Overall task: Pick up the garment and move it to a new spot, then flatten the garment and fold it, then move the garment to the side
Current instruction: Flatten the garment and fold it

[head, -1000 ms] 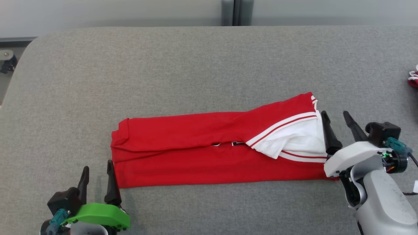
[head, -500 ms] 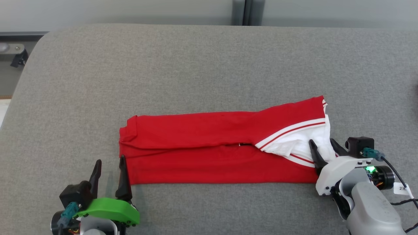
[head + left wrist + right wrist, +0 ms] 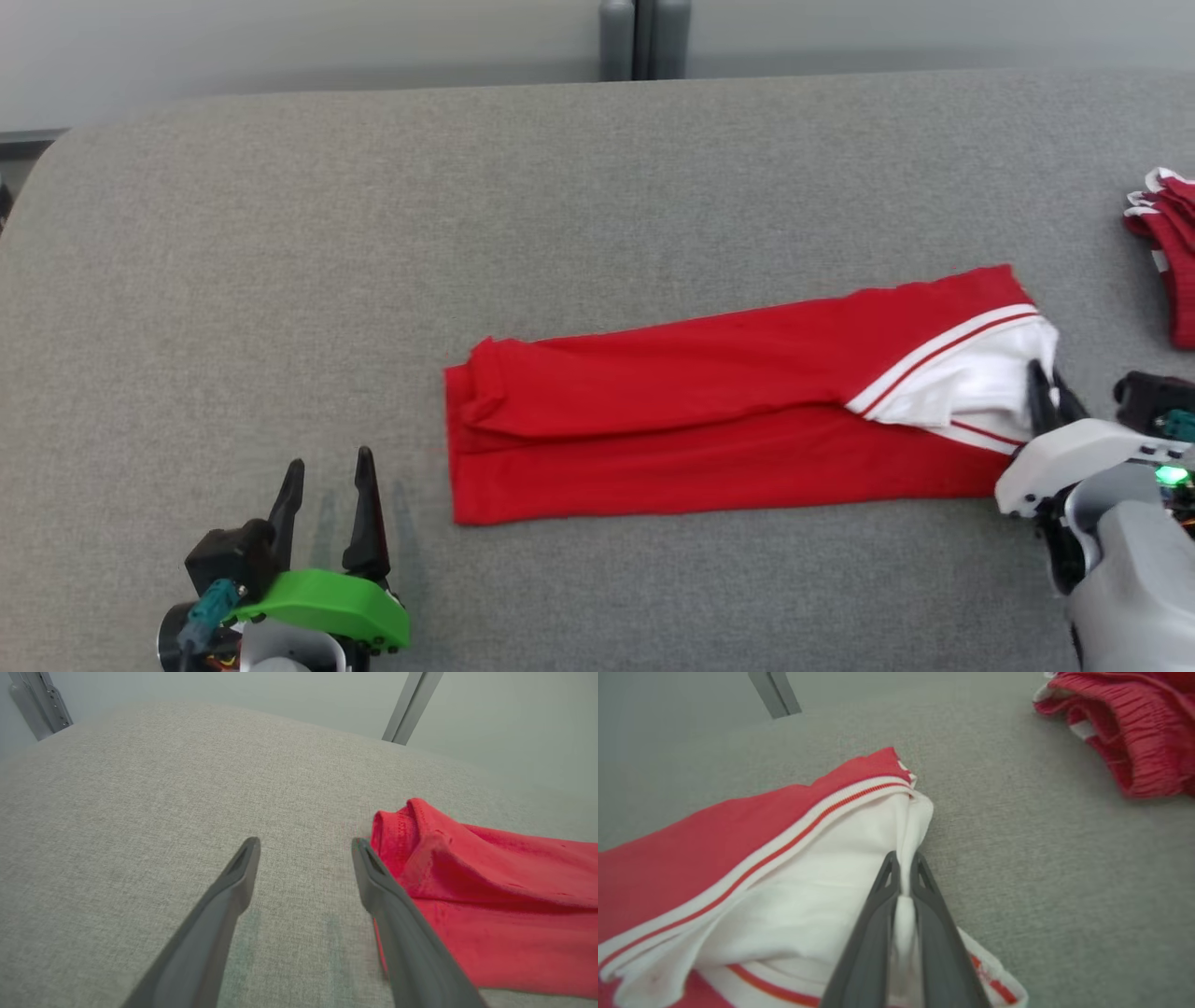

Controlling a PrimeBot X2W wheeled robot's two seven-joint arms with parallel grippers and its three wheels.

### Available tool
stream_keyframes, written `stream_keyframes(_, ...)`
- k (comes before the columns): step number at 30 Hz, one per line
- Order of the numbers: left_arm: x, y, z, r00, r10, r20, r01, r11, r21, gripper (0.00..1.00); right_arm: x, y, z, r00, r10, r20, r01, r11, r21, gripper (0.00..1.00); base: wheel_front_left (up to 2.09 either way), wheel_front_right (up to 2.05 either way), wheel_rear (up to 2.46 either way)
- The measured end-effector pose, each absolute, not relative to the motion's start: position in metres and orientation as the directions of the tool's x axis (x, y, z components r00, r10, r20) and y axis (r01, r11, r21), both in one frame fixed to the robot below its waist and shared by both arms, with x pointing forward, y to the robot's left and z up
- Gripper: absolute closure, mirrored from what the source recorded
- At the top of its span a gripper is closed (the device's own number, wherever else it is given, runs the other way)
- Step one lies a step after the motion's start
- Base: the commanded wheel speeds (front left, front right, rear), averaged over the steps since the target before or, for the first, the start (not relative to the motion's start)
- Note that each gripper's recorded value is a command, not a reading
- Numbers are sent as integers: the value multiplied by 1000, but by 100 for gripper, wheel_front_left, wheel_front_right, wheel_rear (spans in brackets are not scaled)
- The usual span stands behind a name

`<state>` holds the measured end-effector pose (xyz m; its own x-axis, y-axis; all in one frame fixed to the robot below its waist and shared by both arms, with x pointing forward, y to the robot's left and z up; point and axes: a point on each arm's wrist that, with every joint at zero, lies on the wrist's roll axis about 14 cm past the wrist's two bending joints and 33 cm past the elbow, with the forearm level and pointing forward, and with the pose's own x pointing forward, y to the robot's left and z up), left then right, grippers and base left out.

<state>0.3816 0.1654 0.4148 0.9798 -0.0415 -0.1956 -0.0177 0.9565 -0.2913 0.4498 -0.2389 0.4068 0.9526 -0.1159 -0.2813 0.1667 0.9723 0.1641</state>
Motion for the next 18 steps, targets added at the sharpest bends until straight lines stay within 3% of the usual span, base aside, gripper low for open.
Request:
stream_keyframes(4,383,151,415,977,-84,-195,23,954,-297,0,456,-271,445,969,-191,-159,213,968,132,100,0,0,0)
stream_keyframes(7,384,144,415,975,-105,-193,42,951,-306,0,463,-262,474,984,-166,-62,173,977,122,100,0,0,0)
stream_keyframes(13,383,136,415,973,-130,-193,66,950,-306,0,469,-184,498,999,25,31,-31,977,210,100,0,0,0)
stream_keyframes(18,378,134,416,971,-141,-192,81,954,-289,0,467,-103,507,967,247,56,-253,925,284,100,0,0,0)
